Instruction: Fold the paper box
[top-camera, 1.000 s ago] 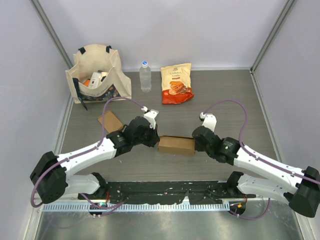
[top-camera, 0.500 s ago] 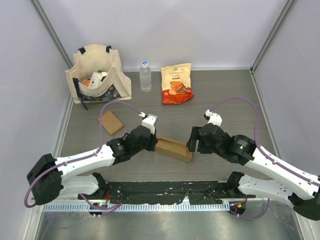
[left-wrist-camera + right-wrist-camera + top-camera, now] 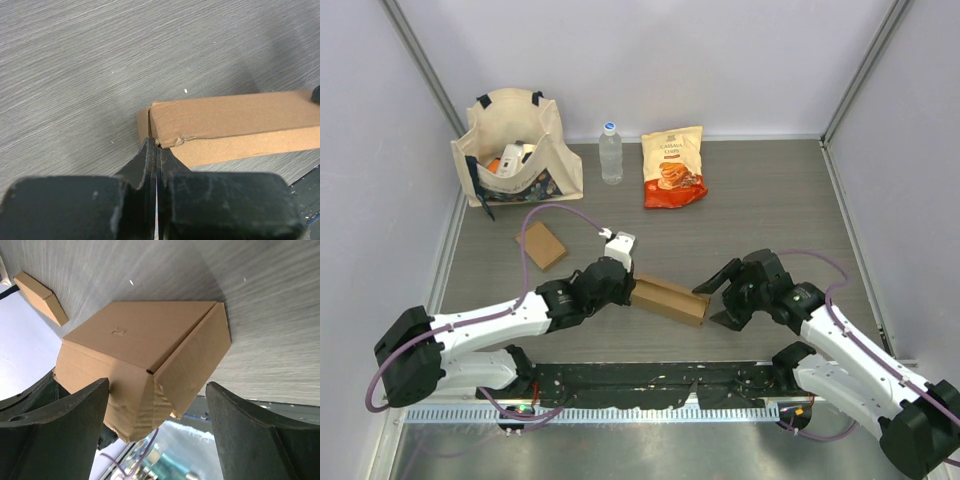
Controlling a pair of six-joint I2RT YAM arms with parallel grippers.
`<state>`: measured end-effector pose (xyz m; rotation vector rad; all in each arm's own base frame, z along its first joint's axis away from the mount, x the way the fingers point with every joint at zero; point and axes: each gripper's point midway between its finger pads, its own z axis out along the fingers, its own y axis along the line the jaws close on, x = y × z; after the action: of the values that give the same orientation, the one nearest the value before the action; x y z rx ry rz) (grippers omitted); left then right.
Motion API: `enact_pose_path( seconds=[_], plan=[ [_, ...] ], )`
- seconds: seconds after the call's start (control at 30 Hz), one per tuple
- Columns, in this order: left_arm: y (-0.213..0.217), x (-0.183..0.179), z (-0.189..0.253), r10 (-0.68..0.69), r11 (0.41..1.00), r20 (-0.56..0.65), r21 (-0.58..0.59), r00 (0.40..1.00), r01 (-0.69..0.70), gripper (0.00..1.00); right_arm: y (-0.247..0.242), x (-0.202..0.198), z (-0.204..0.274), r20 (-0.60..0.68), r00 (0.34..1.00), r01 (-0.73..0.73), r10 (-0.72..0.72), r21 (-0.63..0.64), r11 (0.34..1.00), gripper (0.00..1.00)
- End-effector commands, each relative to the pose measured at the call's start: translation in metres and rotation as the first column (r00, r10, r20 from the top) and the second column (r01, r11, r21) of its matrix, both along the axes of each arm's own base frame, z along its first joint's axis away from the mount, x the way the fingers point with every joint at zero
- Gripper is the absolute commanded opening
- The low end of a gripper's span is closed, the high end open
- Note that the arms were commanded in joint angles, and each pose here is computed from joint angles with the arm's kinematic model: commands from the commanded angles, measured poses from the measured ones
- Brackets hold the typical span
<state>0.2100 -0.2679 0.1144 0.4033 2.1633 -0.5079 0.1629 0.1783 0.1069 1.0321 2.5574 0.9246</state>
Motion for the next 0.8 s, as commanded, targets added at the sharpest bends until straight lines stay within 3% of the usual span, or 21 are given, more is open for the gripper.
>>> enact_pose_path(
  seconds=[0.0, 0.17, 0.43, 0.47, 0.53, 0.57, 0.67, 0.77],
  plan=[
    [0.002, -0.001, 0.000, 0.044, 0.999, -0.014, 0.032, 0.999, -0.043, 0.00, 0.027, 0.000, 0.016, -0.062, 0.996, 0.077, -0.063, 0.260, 0.963, 0.82],
    [-0.003, -0.005, 0.000, 0.051, 0.998, -0.021, 0.042, 0.998, -0.050, 0.00, 0.026, 0.003, 0.005, -0.106, 0.982, 0.182, -0.155, 0.342, 0.922, 0.75],
    [-0.001, -0.010, -0.003, 0.075, 0.995, -0.026, 0.070, 0.997, -0.073, 0.02, 0.027, 0.001, 0.003, -0.128, 0.979, 0.193, -0.157, 0.357, 0.914, 0.77],
    [-0.001, -0.010, -0.001, 0.076, 0.995, -0.022, 0.064, 0.997, -0.074, 0.06, 0.027, 0.002, 0.001, -0.122, 0.980, 0.192, -0.159, 0.348, 0.918, 0.75],
    [0.002, -0.013, 0.002, 0.073, 0.996, -0.015, 0.054, 0.997, -0.072, 0.11, 0.025, 0.004, -0.007, -0.105, 0.984, 0.173, -0.147, 0.313, 0.934, 0.60],
    [0.005, -0.013, 0.003, 0.081, 0.995, -0.012, 0.055, 0.997, -0.080, 0.19, 0.025, 0.005, -0.009, -0.090, 0.987, 0.158, -0.137, 0.300, 0.941, 0.55],
    [0.012, -0.018, 0.013, 0.067, 0.997, -0.002, 0.029, 0.998, -0.067, 0.36, 0.026, 0.009, -0.017, -0.047, 0.995, 0.097, -0.088, 0.244, 0.965, 0.52],
    [0.014, -0.028, 0.029, 0.020, 1.000, -0.010, 0.003, 1.000, -0.020, 0.44, 0.025, 0.010, -0.025, -0.042, 0.998, 0.053, -0.046, 0.183, 0.982, 0.52]
  ],
)
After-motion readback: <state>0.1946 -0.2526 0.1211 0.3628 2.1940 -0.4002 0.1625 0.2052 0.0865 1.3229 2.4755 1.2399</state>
